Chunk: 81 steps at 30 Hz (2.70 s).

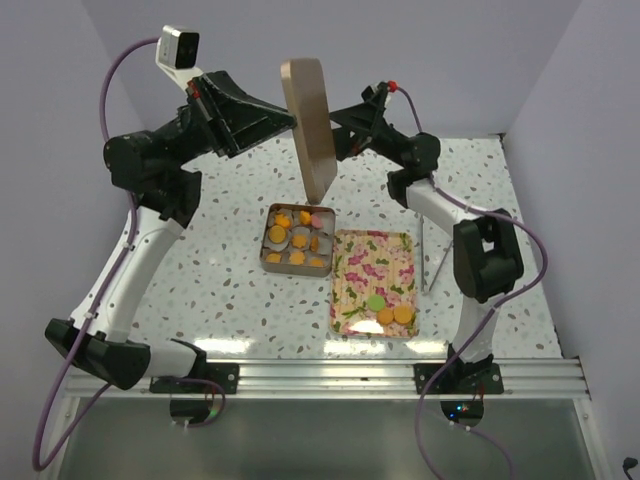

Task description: Pack the cookies

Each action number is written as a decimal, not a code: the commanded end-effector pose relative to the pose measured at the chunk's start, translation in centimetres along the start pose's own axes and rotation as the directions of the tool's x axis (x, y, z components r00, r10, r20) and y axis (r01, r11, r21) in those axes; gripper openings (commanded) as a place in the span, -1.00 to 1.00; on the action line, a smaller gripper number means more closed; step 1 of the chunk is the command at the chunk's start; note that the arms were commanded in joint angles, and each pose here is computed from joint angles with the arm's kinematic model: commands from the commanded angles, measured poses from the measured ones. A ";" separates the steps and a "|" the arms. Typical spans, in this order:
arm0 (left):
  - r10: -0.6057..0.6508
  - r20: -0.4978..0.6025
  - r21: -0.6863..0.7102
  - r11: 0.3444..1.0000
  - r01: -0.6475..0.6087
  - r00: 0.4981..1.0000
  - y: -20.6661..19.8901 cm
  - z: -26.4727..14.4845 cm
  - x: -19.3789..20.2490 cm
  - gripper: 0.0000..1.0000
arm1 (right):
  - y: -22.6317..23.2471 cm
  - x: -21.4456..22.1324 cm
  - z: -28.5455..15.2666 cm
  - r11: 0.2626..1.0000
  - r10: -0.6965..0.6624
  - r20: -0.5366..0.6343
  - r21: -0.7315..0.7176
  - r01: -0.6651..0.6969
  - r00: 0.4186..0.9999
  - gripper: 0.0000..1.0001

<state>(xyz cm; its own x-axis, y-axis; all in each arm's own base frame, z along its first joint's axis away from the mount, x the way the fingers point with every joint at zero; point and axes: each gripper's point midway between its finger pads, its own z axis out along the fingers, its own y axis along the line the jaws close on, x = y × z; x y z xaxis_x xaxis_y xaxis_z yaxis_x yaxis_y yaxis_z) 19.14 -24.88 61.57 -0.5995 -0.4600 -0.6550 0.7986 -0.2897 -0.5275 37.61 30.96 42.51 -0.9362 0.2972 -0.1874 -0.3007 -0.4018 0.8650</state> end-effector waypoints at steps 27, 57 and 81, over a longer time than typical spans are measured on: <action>0.049 0.076 0.111 0.992 -0.058 0.996 -4.7 -1.7 0.6 -1.00 | 16.1 14.3 0.0 0.911 -0.157 -0.197 -0.408 0.064 0.968 -0.46; -0.143 0.223 -0.675 0.691 0.258 0.964 15.0 -15.2 5.3 -0.08 | 11.5 10.2 -2.4 0.976 -0.026 0.073 -0.213 0.041 0.997 -1.00; -0.177 0.200 -0.774 0.575 0.266 0.964 27.8 -17.6 3.0 -0.03 | -2.6 9.4 -6.0 0.904 -0.095 0.201 0.427 0.000 0.975 -1.00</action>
<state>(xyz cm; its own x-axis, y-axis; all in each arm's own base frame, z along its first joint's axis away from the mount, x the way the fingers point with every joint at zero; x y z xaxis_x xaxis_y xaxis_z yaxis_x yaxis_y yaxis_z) 36.77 -19.71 33.00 -0.7573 -0.5406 -0.3664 0.1797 0.3669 -0.9128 30.84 27.87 34.69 -0.8106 0.5818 -0.0672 -0.1116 -0.0407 0.9929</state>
